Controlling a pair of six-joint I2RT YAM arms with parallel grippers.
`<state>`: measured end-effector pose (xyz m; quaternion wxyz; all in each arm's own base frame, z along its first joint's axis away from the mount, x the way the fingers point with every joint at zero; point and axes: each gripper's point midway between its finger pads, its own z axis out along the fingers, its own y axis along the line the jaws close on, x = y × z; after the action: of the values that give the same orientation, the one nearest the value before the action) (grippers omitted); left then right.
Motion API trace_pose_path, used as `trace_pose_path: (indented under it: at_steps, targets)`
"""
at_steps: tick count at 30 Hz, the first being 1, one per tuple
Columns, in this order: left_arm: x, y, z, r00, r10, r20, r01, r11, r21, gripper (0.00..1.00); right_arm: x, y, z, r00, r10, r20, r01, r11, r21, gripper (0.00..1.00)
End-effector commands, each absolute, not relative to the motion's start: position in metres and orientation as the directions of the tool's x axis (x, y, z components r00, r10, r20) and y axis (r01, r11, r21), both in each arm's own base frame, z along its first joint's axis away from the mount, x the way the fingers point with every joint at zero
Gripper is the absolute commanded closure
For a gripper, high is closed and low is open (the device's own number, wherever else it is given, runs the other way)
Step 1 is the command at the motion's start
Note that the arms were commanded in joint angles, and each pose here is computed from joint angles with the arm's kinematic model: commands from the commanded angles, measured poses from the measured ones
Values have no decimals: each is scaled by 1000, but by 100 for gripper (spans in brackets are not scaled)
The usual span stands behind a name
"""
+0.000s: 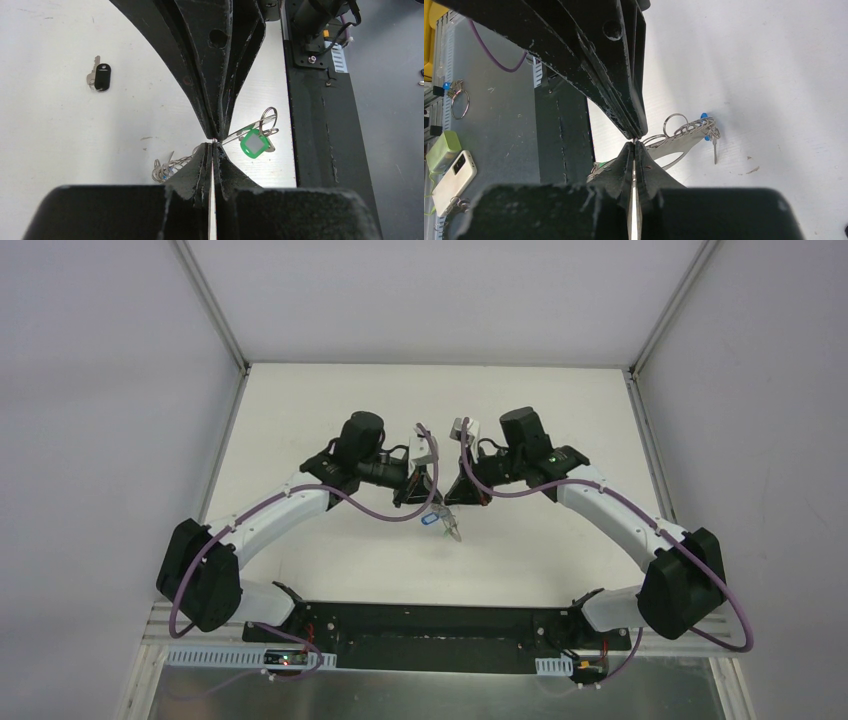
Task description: Put the keys on the keyring
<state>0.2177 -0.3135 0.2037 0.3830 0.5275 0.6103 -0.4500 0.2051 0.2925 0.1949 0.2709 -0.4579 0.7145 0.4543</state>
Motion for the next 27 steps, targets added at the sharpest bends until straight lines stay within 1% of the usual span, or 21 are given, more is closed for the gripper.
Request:
trace_pose_path:
  at_steps: [1, 13, 21, 24, 27]
  targets:
    - [219, -320, 219, -102, 269, -958, 994, -11, -109, 100, 207, 302, 219, -389, -367, -845, -920, 115, 374, 100]
    - [214, -317, 212, -92, 279, -956, 994, -31, -105, 100, 210, 297, 222, -393, -349, -851, -919, 132, 370, 100]
    - [213, -317, 211, -85, 277, -957, 994, -44, -101, 93, 210, 297, 221, -397, -344, -851, -917, 130, 376, 100]
    - [212, -317, 210, -84, 277, -957, 994, -49, -102, 88, 211, 296, 222, -397, -342, -852, -918, 130, 376, 100]
    - [211, -317, 208, -88, 280, -956, 993, -50, -106, 85, 211, 297, 222, -398, -341, -852, -917, 129, 377, 100]
